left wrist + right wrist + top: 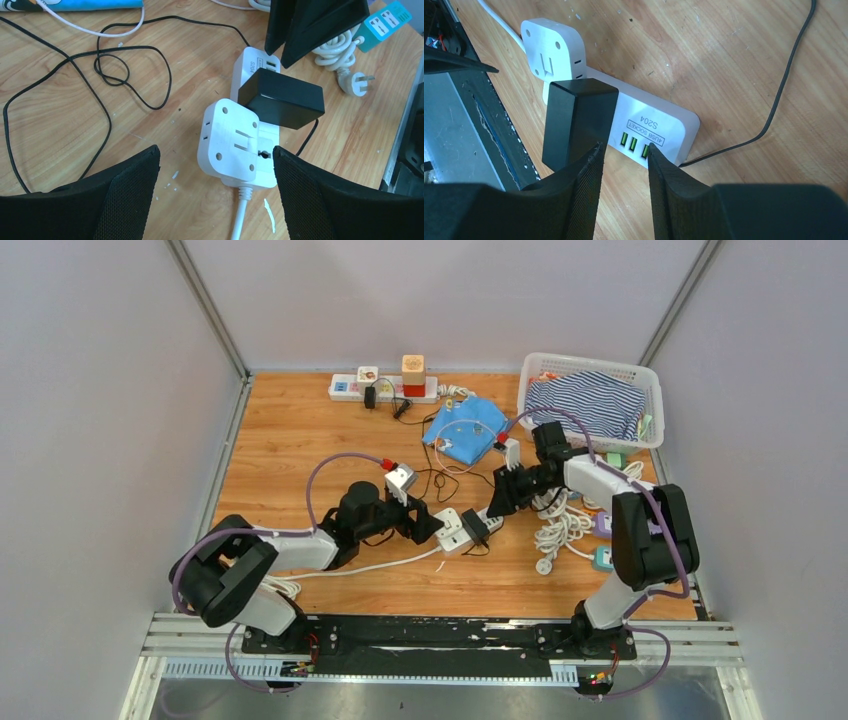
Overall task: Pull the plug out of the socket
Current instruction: Move the socket to the center of the board.
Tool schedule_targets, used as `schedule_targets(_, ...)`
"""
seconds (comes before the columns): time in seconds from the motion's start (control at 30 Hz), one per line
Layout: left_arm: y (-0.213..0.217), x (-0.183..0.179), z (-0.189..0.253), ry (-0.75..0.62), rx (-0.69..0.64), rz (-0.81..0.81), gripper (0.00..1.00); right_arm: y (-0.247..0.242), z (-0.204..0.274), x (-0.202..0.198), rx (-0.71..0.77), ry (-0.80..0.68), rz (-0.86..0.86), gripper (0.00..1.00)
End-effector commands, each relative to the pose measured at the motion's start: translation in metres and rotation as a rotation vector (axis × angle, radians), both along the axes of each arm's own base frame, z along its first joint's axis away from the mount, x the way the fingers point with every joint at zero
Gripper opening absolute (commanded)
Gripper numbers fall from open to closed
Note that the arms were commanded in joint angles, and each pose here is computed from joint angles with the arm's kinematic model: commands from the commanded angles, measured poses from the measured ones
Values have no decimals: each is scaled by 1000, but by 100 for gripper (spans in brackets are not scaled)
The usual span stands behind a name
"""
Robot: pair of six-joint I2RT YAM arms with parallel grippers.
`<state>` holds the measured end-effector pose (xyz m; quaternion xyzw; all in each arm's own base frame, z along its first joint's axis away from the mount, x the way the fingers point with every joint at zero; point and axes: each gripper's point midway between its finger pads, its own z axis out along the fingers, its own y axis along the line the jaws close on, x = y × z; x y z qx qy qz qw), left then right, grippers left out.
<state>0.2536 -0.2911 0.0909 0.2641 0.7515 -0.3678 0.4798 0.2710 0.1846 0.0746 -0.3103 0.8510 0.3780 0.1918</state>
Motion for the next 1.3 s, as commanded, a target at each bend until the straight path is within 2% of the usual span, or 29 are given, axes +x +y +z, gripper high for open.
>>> schedule_targets(0.0, -9, 8, 12, 2, -55, -24, 85, 2, -6, -3, -27, 45, 12, 39)
schedule_targets(0.17, -18, 1, 7, 57, -73, -74, 84, 2, -13, -4, -37, 81, 15, 34)
schedule_targets(0.6, -24, 5, -11, 155, -77, -87, 75, -1, -26, -6, -86, 117, 15, 33)
schedule_targets(1.0, -22, 4, -3, 133, -87, -89, 74, -3, -30, -6, -110, 117, 15, 32)
schedule_targets(1.27, 6, 6, 23, 23, -108, 31, 82, -2, -17, -4, -95, 82, 42, 38)
